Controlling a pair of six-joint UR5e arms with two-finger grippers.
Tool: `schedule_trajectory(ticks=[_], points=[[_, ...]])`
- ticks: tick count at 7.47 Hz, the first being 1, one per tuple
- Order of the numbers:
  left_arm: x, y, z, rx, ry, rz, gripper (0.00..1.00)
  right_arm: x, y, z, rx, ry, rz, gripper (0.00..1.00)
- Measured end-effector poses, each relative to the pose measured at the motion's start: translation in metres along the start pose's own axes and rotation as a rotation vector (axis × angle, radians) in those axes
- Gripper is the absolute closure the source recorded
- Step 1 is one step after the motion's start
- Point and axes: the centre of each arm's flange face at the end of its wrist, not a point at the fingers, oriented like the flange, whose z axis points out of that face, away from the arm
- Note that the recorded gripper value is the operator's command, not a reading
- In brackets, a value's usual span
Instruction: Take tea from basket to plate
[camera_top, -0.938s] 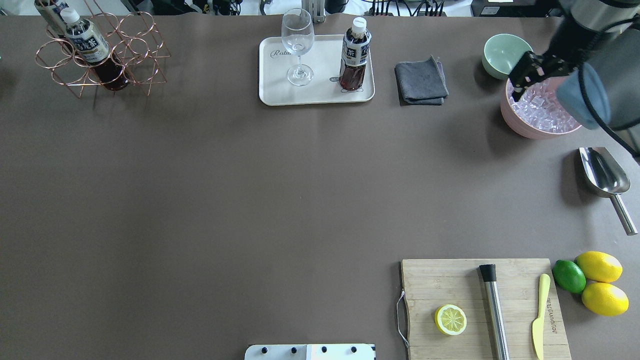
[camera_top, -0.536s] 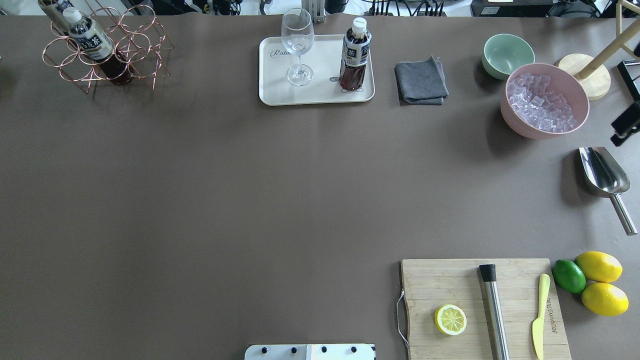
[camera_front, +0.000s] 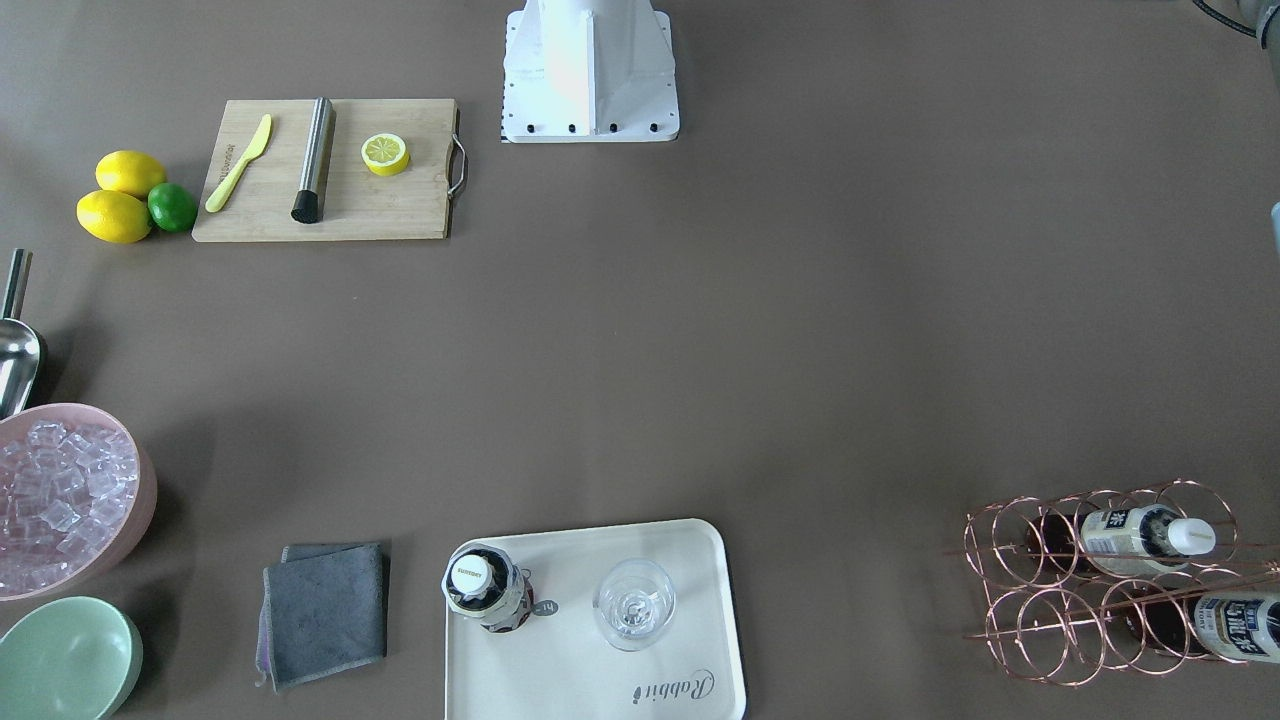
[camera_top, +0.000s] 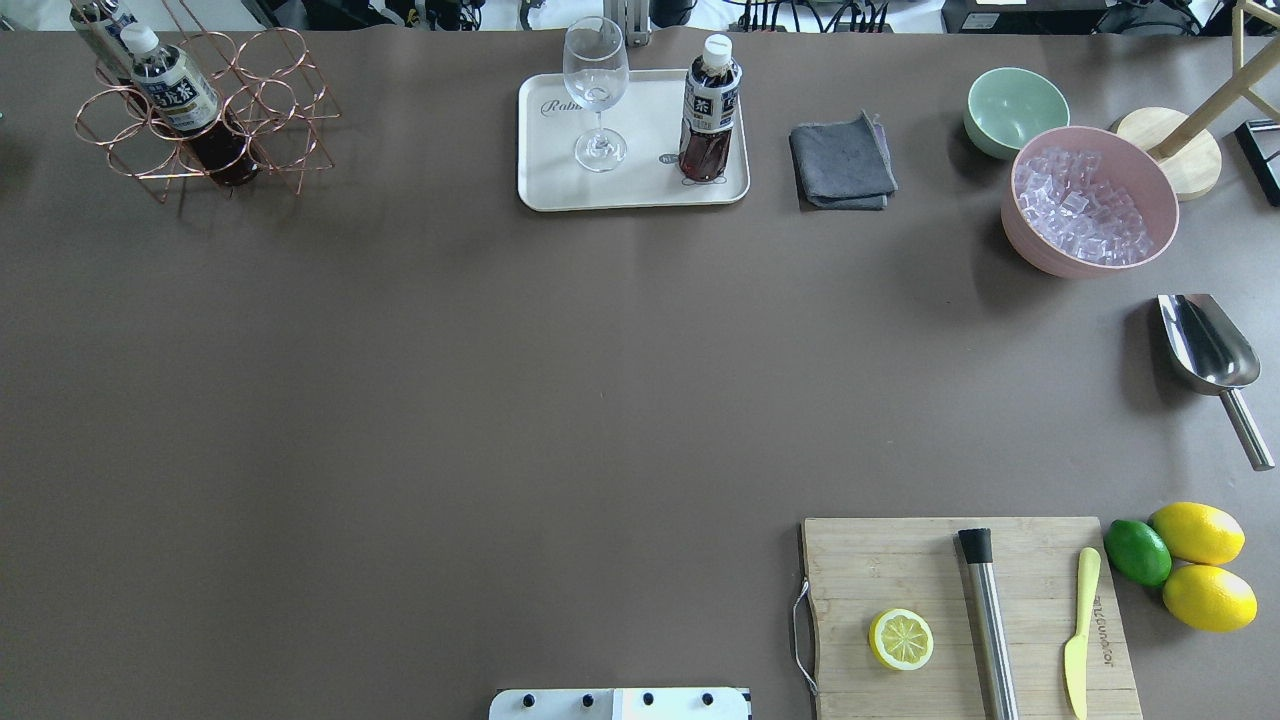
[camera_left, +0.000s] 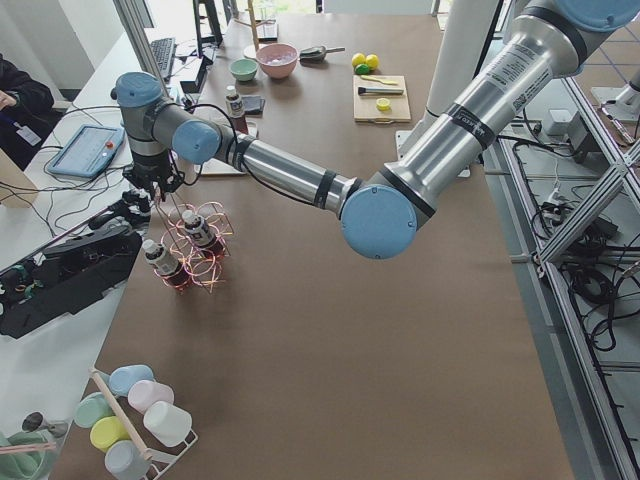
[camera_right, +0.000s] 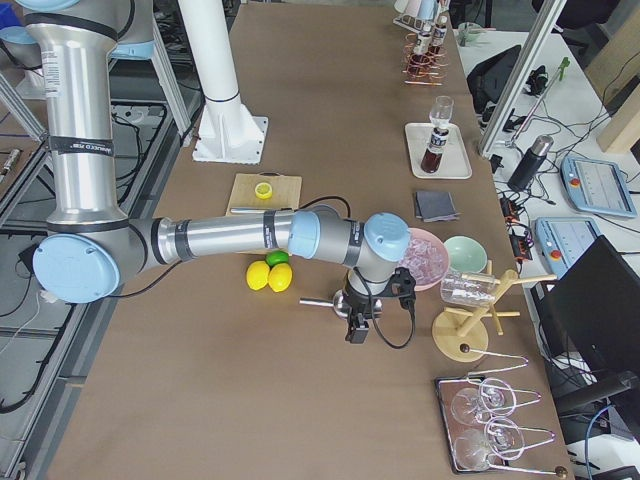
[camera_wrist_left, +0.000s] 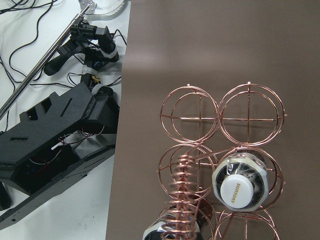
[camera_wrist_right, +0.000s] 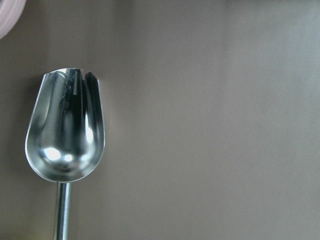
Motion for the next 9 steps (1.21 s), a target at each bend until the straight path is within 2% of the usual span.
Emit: schedule_trajectory(ticks=[1,2,9], points=[[0.000,0.001,0.001,0.000,-0.001,0.001,0.39,0.030,0.008,0.004,0.020,-0.009,0.034,0.01],[-0.001,0.002,0.003,0.000,-0.003,0.002,0.03,0.045,0.013,0.008,0.033,-0.012,0.047,0.01],[-0.001,-0.001,0.002,0.005,-0.006,0.005,0.02,0.049,0.010,0.004,0.091,-0.009,0.026,0.01]])
